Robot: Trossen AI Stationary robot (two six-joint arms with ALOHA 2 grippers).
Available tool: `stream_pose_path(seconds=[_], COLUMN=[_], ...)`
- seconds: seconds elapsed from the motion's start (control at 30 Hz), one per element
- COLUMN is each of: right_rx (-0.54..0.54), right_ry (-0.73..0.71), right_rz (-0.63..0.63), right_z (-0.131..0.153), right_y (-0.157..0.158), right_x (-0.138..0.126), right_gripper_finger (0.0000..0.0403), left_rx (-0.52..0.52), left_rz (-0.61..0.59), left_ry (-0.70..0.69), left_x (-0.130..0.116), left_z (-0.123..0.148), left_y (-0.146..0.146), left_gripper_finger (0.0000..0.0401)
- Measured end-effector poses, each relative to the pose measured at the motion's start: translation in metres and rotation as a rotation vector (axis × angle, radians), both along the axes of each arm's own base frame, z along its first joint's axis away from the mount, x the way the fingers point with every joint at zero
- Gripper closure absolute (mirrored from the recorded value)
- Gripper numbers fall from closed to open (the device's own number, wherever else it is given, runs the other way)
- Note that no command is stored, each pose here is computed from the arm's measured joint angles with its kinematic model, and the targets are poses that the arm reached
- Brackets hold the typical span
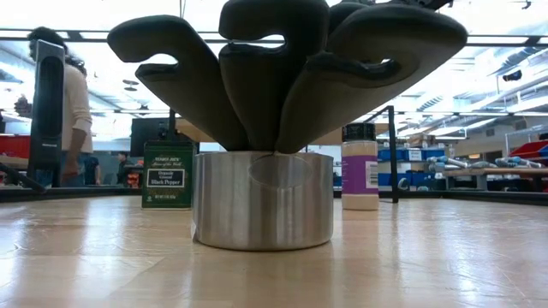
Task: Shelf spices
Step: Remove the green seasoning bottle from the shelf
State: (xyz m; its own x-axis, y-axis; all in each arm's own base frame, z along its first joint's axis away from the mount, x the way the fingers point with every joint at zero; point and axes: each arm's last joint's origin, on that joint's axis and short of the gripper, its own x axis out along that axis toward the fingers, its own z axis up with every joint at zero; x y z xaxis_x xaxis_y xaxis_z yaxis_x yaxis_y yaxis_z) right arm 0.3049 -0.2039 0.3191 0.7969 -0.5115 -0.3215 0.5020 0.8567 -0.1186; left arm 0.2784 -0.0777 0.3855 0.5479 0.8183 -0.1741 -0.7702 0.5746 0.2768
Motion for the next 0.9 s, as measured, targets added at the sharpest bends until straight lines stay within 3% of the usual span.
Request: stream_pose_path(seconds=[0.6,0.9], right_rx=[0.026,0.037], right_ry=[0.061,0.078], right_rz=[-0.055,-0.056], right_z=[-0.0058,-0.0075], right_y=[-0.0013,-0.0012], right_x=[-0.0036,-0.0044], right_gripper_finger=[0.0041,0.0076], left_rx=[0.002,-0.001], left_rz=[0.000,0.000], left_ry=[0.004,-0.002], left_x=[-0.0001,0.0001], left_z=[-0.0001,0.0001], left_y=[0.0000,0.0000], left_gripper_finger=[0.0076,0.0076])
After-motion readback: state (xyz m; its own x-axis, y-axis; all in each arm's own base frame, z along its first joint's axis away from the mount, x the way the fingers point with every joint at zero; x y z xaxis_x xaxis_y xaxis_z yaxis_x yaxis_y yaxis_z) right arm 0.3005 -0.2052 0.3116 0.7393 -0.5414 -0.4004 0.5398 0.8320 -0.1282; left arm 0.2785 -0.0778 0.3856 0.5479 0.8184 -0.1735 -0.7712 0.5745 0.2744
